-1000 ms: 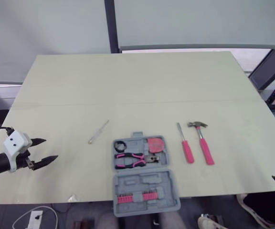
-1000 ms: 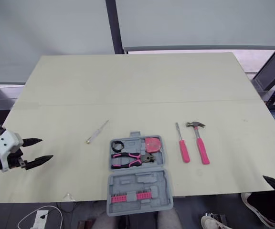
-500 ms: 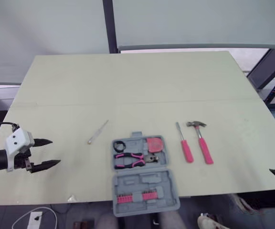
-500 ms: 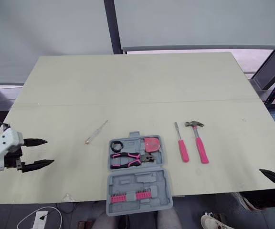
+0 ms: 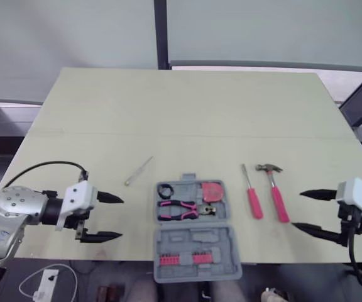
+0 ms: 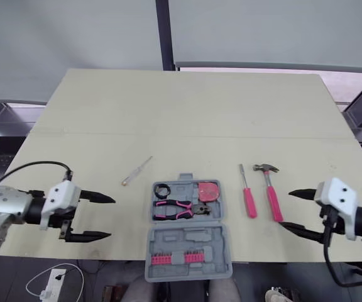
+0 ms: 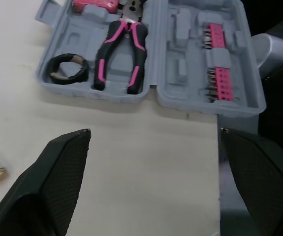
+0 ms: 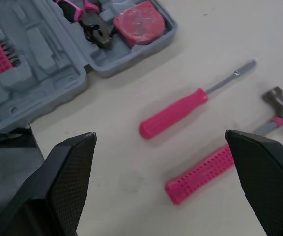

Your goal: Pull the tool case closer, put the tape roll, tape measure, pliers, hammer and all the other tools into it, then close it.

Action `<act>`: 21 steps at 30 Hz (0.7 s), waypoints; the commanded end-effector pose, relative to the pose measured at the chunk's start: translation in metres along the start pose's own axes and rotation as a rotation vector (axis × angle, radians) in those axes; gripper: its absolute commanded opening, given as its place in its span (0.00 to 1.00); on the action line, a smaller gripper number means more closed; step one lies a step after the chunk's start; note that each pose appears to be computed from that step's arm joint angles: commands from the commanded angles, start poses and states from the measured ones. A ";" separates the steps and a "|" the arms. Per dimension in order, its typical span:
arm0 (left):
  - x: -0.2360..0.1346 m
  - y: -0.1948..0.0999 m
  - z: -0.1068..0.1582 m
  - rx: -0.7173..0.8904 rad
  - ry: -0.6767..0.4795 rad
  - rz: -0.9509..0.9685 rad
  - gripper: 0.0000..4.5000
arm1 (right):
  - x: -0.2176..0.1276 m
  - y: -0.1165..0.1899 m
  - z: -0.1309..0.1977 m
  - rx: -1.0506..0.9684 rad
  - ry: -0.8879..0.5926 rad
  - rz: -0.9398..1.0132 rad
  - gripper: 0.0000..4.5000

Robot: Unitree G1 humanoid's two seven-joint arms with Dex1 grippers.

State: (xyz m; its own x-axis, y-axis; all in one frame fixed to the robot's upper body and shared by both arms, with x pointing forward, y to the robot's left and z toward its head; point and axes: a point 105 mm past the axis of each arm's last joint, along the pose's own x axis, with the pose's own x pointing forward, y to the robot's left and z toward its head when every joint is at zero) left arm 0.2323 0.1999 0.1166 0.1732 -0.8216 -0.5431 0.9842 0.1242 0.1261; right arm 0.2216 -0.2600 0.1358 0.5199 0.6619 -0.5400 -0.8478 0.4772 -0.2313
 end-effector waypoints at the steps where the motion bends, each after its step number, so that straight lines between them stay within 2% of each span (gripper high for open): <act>1: 0.015 -0.002 0.006 0.069 -0.003 -0.052 1.00 | 0.018 0.011 0.013 -0.029 -0.047 0.057 0.99; 10: 0.046 0.006 -0.005 0.137 0.030 -0.115 1.00 | 0.055 0.024 0.002 -0.129 -0.003 0.184 0.99; 11: 0.048 0.007 -0.007 0.143 0.032 -0.117 0.95 | 0.059 0.023 0.002 -0.133 -0.005 0.191 0.88; 12: 0.050 0.008 -0.010 0.150 0.044 -0.117 0.88 | 0.063 0.022 0.001 -0.140 -0.002 0.192 0.82; 13: 0.051 0.008 -0.013 0.156 0.057 -0.116 0.81 | 0.067 0.020 -0.001 -0.150 0.006 0.188 0.72; 14: 0.053 0.009 -0.016 0.164 0.072 -0.115 0.70 | 0.070 0.018 -0.003 -0.160 0.017 0.181 0.61; 15: 0.055 0.010 -0.018 0.168 0.082 -0.110 0.59 | 0.073 0.016 -0.005 -0.163 0.024 0.179 0.60; 21: 0.069 0.010 -0.025 0.172 0.092 -0.113 0.59 | 0.090 0.015 -0.018 -0.202 0.069 0.198 0.60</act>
State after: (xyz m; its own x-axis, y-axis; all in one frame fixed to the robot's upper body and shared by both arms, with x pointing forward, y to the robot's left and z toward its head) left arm 0.2529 0.1616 0.0574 0.0664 -0.7719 -0.6322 0.9847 -0.0517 0.1665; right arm 0.2521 -0.2038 0.0697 0.3293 0.6925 -0.6419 -0.9440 0.2249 -0.2416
